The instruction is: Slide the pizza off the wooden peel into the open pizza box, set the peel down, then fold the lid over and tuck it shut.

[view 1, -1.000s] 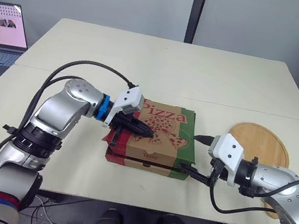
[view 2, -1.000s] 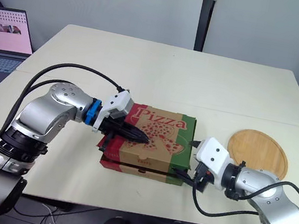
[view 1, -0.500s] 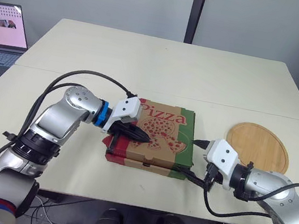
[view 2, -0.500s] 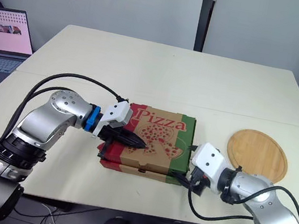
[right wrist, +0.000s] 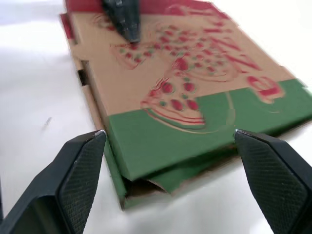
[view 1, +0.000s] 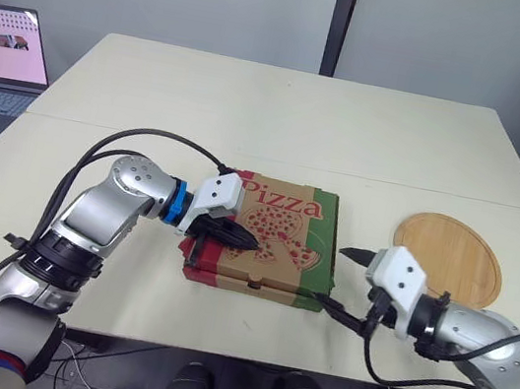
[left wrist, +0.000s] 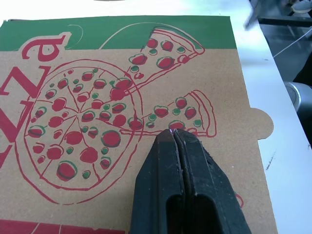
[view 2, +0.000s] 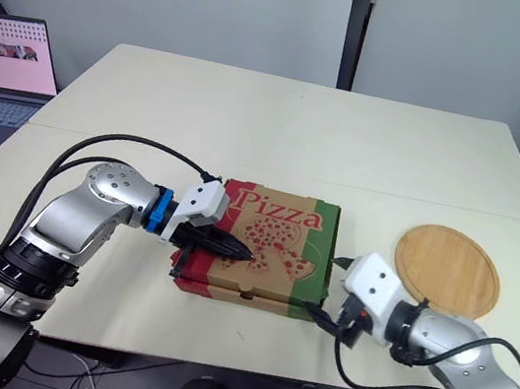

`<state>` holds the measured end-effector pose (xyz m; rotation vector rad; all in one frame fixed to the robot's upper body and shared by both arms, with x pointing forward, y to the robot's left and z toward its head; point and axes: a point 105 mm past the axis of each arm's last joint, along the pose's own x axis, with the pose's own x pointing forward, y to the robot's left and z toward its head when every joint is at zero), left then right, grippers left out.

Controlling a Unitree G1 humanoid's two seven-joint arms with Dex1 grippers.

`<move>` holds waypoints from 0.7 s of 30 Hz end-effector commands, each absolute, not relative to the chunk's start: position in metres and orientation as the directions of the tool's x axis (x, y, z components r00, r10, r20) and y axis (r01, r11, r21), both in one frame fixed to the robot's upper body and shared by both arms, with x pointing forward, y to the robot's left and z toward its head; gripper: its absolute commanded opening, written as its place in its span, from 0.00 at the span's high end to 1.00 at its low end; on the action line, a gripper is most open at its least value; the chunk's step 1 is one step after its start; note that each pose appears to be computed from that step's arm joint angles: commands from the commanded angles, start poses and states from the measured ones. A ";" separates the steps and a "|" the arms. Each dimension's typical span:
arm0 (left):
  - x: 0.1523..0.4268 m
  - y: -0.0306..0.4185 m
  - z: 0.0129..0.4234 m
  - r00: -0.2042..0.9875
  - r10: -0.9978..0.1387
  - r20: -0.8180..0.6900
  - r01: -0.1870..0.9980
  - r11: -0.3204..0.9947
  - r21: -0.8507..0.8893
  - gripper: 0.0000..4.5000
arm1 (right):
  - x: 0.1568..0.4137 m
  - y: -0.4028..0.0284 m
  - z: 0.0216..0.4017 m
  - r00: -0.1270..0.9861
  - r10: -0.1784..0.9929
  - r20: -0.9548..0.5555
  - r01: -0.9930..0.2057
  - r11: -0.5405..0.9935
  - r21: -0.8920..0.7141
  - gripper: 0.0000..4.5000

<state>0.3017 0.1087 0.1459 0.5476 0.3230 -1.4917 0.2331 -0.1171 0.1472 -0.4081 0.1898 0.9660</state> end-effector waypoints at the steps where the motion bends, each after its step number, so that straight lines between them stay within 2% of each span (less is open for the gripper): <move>1: 0.303 0.114 0.144 0.096 -0.833 -0.545 0.987 0.009 0.159 1.00 | 0.229 -0.125 0.164 0.561 0.774 -0.294 -0.827 0.509 -0.238 0.00; 8: 0.305 0.113 0.147 0.105 -0.840 -0.533 0.986 0.019 0.165 1.00 | 0.252 -0.109 0.161 0.612 0.751 -0.247 -0.788 0.557 -0.262 0.00; 9: 0.306 0.113 0.147 0.107 -0.840 -0.533 0.986 0.020 0.166 1.00 | 0.255 -0.107 0.158 0.619 0.744 -0.252 -0.784 0.563 -0.261 0.04; 12: 0.306 0.113 0.148 0.109 -0.838 -0.534 0.985 0.021 0.169 1.00 | 0.256 -0.103 0.151 0.603 0.750 -0.271 -0.797 0.549 -0.252 0.21; 13: 0.306 0.114 0.148 0.111 -0.837 -0.536 0.985 0.021 0.171 1.00 | 0.256 -0.102 0.148 0.603 0.750 -0.273 -0.797 0.551 -0.248 0.32; 16: 0.306 0.115 0.148 0.119 -0.835 -0.538 0.984 0.028 0.174 1.00 | 0.262 -0.106 0.148 0.632 0.736 -0.242 -0.775 0.589 -0.229 0.51; 21: 0.305 0.117 0.148 0.122 -0.834 -0.537 0.985 0.034 0.171 1.00 | 0.269 -0.140 0.138 0.681 0.669 -0.297 -0.732 0.637 -0.243 0.88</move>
